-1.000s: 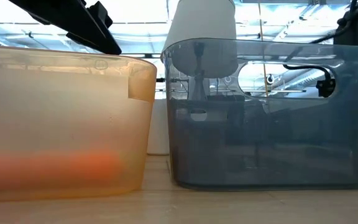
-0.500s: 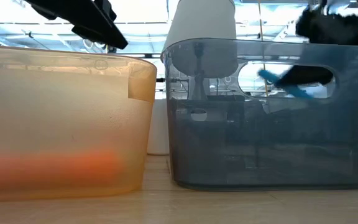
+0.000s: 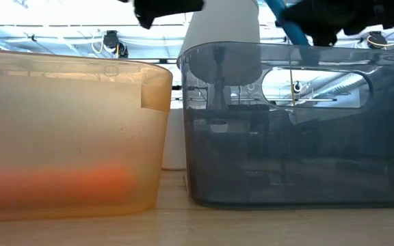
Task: Pick & Place Markers
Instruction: Put the blue large highlighter pen into the transparent orange bin
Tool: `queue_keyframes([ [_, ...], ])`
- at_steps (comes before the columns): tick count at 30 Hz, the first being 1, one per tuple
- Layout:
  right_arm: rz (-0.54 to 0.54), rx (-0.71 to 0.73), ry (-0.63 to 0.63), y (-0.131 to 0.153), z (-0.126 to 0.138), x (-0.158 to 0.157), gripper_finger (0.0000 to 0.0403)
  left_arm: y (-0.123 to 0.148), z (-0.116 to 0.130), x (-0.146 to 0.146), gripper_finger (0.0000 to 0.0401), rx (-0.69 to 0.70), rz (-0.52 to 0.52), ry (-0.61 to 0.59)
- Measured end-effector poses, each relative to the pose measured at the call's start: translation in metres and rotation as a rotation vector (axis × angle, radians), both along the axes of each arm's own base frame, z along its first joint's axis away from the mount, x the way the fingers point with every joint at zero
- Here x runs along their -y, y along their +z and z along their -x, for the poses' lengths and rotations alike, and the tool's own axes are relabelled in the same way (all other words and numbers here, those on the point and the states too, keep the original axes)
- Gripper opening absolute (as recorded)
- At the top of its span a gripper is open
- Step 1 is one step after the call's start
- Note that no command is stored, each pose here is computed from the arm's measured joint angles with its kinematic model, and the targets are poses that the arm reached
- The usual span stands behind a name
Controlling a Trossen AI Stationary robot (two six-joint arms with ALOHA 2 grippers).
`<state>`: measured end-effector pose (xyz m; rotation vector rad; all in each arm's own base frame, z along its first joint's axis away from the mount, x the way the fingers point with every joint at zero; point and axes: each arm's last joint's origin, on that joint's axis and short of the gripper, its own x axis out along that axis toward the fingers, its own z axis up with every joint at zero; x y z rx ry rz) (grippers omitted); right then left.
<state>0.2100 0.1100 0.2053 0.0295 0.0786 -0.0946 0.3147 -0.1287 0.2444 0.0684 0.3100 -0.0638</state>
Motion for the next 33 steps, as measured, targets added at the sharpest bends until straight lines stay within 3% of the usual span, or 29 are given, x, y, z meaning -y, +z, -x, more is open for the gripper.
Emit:
queue_keyframes([
  [7, 0.07, 0.097, 0.063, -0.006, -0.012, -0.009, 0.0047, -0.015, -0.03, -0.01, 0.0202, 0.17, -0.005, 0.03],
  [15, 0.039, 0.2, 0.07, -0.005, -0.017, -0.011, 0.0047, -0.037, -0.052, -0.013, 0.0202, 0.324, 0.068, -0.074],
  [22, 0.026, 0.232, 0.113, -0.003, -0.019, -0.013, 0.0047, -0.055, -0.064, -0.022, 0.0202, 0.367, 0.128, -0.038],
  [33, 0.027, 0.225, 0.119, 0.001, -0.023, -0.016, 0.0047, -0.048, -0.091, -0.017, 0.0202, 0.416, 0.146, -0.038],
])
